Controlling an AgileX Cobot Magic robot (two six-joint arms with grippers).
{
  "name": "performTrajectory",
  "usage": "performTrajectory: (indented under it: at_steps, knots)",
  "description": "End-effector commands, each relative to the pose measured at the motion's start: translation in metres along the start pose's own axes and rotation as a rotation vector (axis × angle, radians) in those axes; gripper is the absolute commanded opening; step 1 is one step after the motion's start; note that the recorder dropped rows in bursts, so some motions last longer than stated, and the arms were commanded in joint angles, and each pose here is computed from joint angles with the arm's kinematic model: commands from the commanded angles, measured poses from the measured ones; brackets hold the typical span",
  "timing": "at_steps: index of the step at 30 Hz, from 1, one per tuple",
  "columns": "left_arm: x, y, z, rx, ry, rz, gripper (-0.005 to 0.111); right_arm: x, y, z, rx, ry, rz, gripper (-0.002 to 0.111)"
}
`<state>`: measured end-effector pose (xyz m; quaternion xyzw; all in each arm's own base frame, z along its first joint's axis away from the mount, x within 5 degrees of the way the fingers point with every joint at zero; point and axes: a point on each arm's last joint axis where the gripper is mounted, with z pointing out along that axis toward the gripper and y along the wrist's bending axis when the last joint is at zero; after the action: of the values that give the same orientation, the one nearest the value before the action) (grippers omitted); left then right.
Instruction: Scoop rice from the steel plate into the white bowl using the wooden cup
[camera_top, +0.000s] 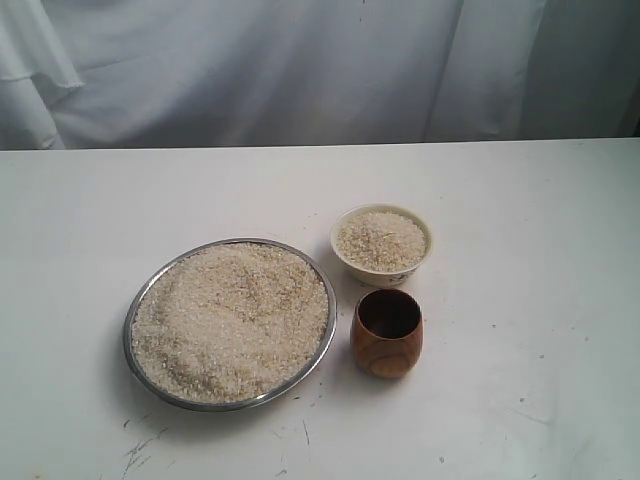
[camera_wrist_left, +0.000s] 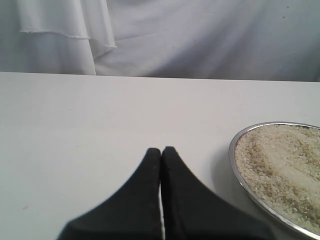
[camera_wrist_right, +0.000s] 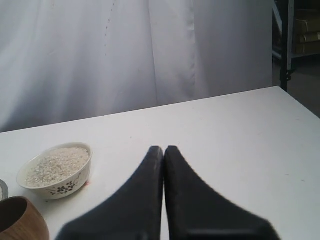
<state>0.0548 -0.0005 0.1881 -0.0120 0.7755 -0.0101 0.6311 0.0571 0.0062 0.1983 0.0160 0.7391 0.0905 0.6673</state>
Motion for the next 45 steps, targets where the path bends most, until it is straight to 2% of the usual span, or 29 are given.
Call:
performTrajectory:
  at_steps: [1,9,45]
  knots:
    - [0.001,0.0,0.0,0.002,-0.007,-0.004,0.0,0.006,-0.002,-0.001,0.02,0.044,-0.025,0.0]
    - [0.001,0.0,0.0,0.002,-0.007,-0.004,0.0,0.015,-0.005,-0.002,0.054,0.149,-0.06,0.0]
    - [0.001,0.0,0.0,0.002,-0.007,-0.004,0.0,0.016,-0.006,-0.003,0.056,0.158,-0.056,0.0]
